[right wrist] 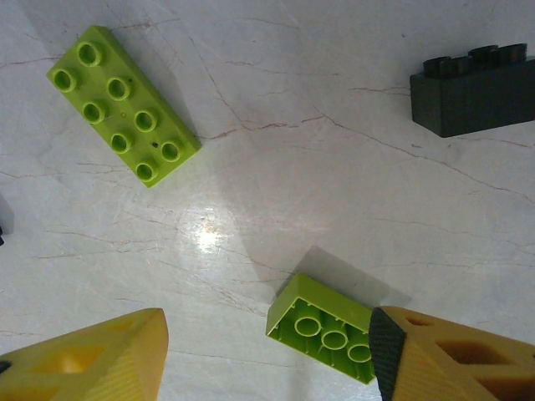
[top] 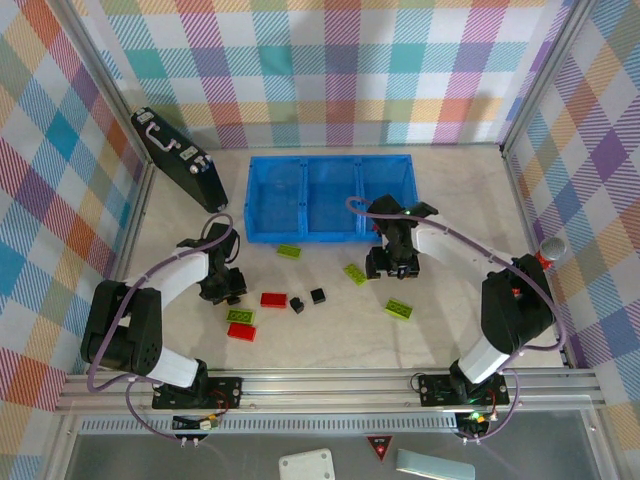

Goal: Sort the legos into containers by color
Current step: Pick up the lego from the bottom-left of the table, then place the lego in the container.

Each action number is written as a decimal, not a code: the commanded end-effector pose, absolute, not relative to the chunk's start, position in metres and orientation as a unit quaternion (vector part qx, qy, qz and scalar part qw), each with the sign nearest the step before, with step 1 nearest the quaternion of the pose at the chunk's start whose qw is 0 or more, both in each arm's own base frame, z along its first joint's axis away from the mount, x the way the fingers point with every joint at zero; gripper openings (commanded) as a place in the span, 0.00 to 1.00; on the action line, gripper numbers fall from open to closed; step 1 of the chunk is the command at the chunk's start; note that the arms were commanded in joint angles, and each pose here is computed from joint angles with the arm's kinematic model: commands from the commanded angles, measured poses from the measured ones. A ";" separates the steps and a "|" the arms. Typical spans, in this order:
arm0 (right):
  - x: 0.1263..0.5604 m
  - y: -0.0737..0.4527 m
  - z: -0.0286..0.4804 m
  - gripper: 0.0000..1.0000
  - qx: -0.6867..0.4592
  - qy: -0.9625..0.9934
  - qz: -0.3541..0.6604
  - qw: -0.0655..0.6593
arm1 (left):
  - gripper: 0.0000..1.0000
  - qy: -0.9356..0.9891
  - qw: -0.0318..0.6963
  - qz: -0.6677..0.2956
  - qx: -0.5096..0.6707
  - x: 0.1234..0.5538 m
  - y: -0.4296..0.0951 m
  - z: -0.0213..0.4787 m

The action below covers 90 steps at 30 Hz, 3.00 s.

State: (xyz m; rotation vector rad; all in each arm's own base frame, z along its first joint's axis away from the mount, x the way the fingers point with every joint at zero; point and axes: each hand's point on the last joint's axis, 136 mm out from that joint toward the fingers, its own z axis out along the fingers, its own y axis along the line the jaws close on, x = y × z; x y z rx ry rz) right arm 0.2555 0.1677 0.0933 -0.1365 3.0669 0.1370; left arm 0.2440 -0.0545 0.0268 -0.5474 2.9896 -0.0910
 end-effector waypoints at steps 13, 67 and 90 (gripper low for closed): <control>0.247 0.157 0.108 0.66 -0.038 0.997 0.037 0.049 | 0.30 0.984 0.105 -0.032 -0.143 0.265 -0.056 0.088; 0.188 0.106 0.133 0.67 0.023 0.998 0.005 0.059 | 0.28 0.997 0.067 -0.028 0.015 0.448 -0.163 0.051; 0.185 0.102 0.143 0.66 0.031 0.997 0.006 0.070 | 0.40 0.996 0.082 -0.038 0.016 0.454 -0.166 0.068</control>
